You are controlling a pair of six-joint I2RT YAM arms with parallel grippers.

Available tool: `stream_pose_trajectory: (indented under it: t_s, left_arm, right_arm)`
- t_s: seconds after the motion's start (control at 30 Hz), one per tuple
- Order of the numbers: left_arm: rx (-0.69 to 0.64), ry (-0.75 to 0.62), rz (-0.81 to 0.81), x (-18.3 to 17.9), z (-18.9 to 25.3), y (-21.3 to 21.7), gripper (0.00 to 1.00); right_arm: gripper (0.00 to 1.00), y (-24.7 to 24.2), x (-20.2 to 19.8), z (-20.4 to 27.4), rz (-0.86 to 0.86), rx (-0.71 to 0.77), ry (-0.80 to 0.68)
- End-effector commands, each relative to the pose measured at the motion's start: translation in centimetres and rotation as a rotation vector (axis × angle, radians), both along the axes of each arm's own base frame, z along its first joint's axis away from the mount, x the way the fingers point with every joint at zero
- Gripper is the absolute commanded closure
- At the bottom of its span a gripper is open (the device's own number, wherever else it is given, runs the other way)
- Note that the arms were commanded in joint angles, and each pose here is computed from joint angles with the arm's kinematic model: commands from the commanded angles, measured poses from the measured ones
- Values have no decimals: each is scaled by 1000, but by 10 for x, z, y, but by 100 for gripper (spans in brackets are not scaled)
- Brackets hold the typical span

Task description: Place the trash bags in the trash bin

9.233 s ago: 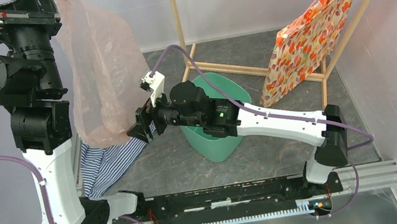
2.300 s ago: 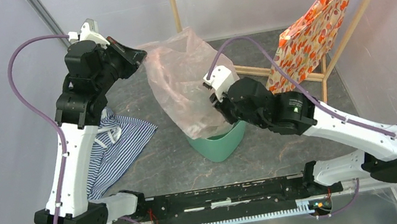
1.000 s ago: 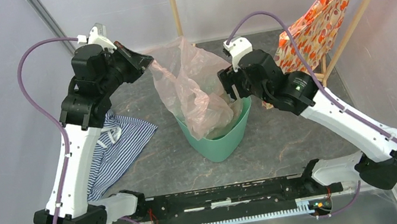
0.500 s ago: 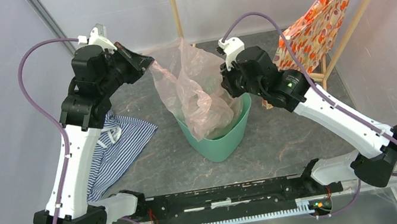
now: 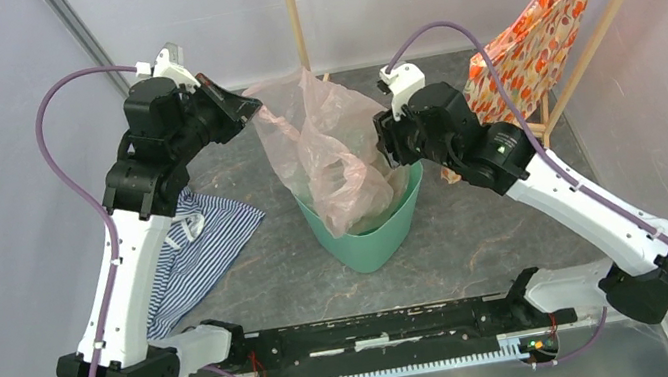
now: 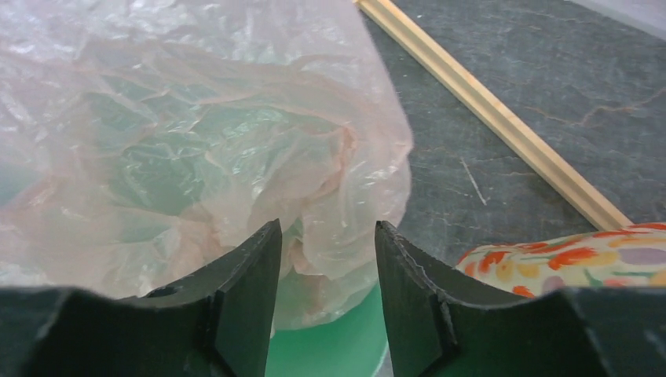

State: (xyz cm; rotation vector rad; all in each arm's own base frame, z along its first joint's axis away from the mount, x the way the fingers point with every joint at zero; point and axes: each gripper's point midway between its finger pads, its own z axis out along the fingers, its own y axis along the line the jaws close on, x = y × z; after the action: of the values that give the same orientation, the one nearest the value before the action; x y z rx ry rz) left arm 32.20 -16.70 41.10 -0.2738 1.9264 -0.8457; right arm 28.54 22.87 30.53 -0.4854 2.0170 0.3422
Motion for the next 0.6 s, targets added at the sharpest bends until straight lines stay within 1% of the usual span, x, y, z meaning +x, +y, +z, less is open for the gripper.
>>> stream_pose_trajectory:
  t_s: [0.0,0.13,0.2,0.27,0.3,0.33,0.4,0.5,0.57]
  left_arm:
    - [-20,-56,-22,-4,15,-3,98]
    - [-22,-59,-24,-5,17,-3,98]
    - [-22,-60,-25,-4,18,-3,98]
    - [-22,-60,-30,-5,18,-4,98]
    - [-22,-61,-32,-5,18,-4,98]
    - [-22,-61,-34,-5,18,-4,98]
    - [-21,-64,-40,-6,19,-5,98]
    - [-17,-60,-47,-7,17,-6,98]
    - [-17,-57,-56,-8,16,-7,98]
  right_arm:
    - [45,-18,7,18,-74,-19,-67]
    - [35,-22,17,5,-106,-77,-58]
    - [29,-17,21,1,-90,-82,-58]
    - [30,-8,24,1,-58,-63,-66]
    - [32,-3,25,1,-43,-50,-67]
    - [38,2,25,2,-20,-38,-69]
    - [53,9,23,6,9,-7,-73]
    - [81,14,18,13,30,38,-76]
    - [92,19,12,11,58,58,-56]
